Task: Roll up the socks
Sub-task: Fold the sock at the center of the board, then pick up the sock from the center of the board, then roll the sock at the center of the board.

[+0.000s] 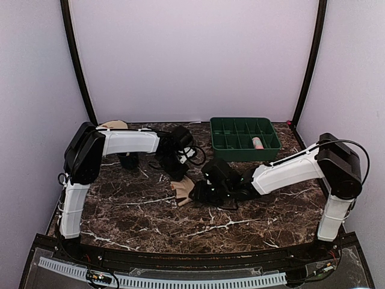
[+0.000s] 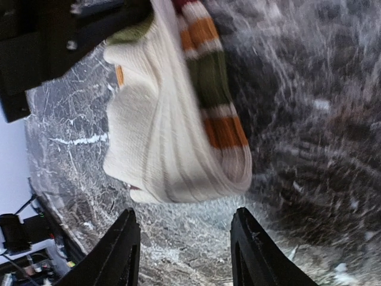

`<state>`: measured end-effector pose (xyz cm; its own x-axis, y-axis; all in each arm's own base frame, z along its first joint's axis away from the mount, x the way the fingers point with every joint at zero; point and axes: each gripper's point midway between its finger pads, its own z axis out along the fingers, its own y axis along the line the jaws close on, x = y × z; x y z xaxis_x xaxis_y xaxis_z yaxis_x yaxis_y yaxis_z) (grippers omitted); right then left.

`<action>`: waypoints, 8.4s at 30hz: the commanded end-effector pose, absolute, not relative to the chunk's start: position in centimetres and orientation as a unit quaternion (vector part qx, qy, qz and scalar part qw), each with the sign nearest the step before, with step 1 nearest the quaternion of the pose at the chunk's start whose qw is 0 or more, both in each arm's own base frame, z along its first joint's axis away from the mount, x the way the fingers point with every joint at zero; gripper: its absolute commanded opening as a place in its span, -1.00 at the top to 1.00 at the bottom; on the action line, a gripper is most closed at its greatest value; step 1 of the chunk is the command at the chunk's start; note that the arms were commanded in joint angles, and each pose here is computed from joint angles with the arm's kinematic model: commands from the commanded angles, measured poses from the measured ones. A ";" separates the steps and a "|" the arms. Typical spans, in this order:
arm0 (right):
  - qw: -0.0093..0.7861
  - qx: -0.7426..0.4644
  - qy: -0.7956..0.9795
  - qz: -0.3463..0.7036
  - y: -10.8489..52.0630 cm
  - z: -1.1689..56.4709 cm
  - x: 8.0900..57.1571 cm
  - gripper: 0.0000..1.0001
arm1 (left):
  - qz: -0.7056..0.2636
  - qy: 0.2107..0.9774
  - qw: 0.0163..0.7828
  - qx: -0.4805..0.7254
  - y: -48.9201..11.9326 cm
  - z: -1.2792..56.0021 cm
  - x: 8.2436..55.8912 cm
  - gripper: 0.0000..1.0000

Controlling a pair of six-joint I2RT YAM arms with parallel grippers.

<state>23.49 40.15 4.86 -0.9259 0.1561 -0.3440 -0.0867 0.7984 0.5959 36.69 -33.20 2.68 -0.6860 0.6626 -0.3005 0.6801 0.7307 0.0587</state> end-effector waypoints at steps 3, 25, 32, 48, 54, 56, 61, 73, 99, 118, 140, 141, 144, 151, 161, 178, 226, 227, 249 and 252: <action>0.278 -0.148 0.926 0.206 38.2 8.6 24.6 0.03 | -0.046 0.926 0.124 0.352 -32.4 3.3 34.8 0.35; 0.301 -0.535 0.787 0.060 37.6 9.0 19.5 -0.03 | -0.185 0.925 0.284 0.170 -32.7 16.3 34.8 -0.41; 0.302 -0.589 0.749 0.003 38.1 7.3 19.2 -0.05 | -0.245 0.904 0.331 0.117 -30.1 16.3 29.9 -0.26; 0.319 -0.643 0.691 -0.089 40.3 5.7 22.3 -0.18 | -0.224 0.845 0.459 0.158 -28.2 17.8 24.6 -0.19; 0.311 -0.657 0.680 -0.098 40.7 4.5 22.8 -0.17 | -0.225 0.827 0.497 0.139 -26.1 19.0 24.3 -0.17; 0.311 -0.659 0.677 -0.105 40.7 4.2 23.3 -0.17 | -0.227 0.821 0.507 0.133 -25.6 19.4 24.2 -0.16; 0.319 -0.662 0.668 -0.121 40.5 4.5 24.5 -0.17 | -0.229 0.811 0.524 0.125 -24.9 20.1 24.0 -0.15; 0.306 -0.676 0.662 -0.105 39.8 4.0 25.6 -0.15 | -0.220 0.800 0.545 0.123 -24.9 20.6 24.7 -0.15; 0.246 -0.697 0.672 -0.038 40.3 2.8 22.8 0.48 | -0.204 0.796 0.553 0.135 -25.1 20.5 25.1 -0.15; 0.130 -0.628 0.760 0.106 43.0 3.5 21.7 0.92 | -0.203 0.813 0.523 0.154 -24.3 19.4 23.6 -0.14; -0.083 -0.494 0.803 0.323 43.5 3.4 17.7 0.91 | -0.216 0.809 0.464 0.290 -26.5 15.5 18.1 0.02; -0.089 -0.488 0.802 0.332 43.5 3.5 17.7 0.91 | -0.219 0.806 0.461 0.301 -26.8 15.2 17.7 0.03; -0.100 -0.472 0.803 0.350 43.3 3.9 17.9 0.91 | -0.221 0.792 0.459 0.336 -27.7 14.5 16.6 0.05; -0.133 -0.442 0.804 0.375 42.9 4.0 18.4 0.92 | -0.209 0.761 0.440 0.429 -30.4 12.2 14.9 0.04; -0.156 -0.425 0.803 0.387 42.6 4.2 18.5 0.93 | -0.162 0.708 0.427 0.538 -32.6 10.2 14.4 0.01; -0.169 -0.431 0.796 0.390 43.0 4.6 17.0 0.94 | -0.107 0.659 0.406 0.624 -35.1 8.0 15.1 -0.01; -0.191 -0.442 0.784 0.391 43.2 4.8 14.5 0.96 | -0.127 0.662 0.324 0.664 -34.4 4.8 17.9 0.02; -0.191 -0.442 0.784 0.392 43.2 4.9 14.6 0.96 | -0.128 0.662 0.322 0.665 -34.4 4.8 17.8 0.02; -0.192 -0.443 0.788 0.382 42.5 4.5 14.6 0.98 | -0.151 0.675 0.257 0.675 -34.0 3.0 17.0 0.77; -0.192 -0.443 0.790 0.379 42.3 4.4 14.6 0.97 | -0.169 0.679 0.240 0.673 -34.1 3.2 17.0 0.87</action>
<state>14.96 42.82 3.93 -0.5395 -0.8411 -0.0391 -0.5533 0.3192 0.7694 17.32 -34.17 3.03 0.0519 0.8280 -0.5583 0.9841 0.0528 0.1696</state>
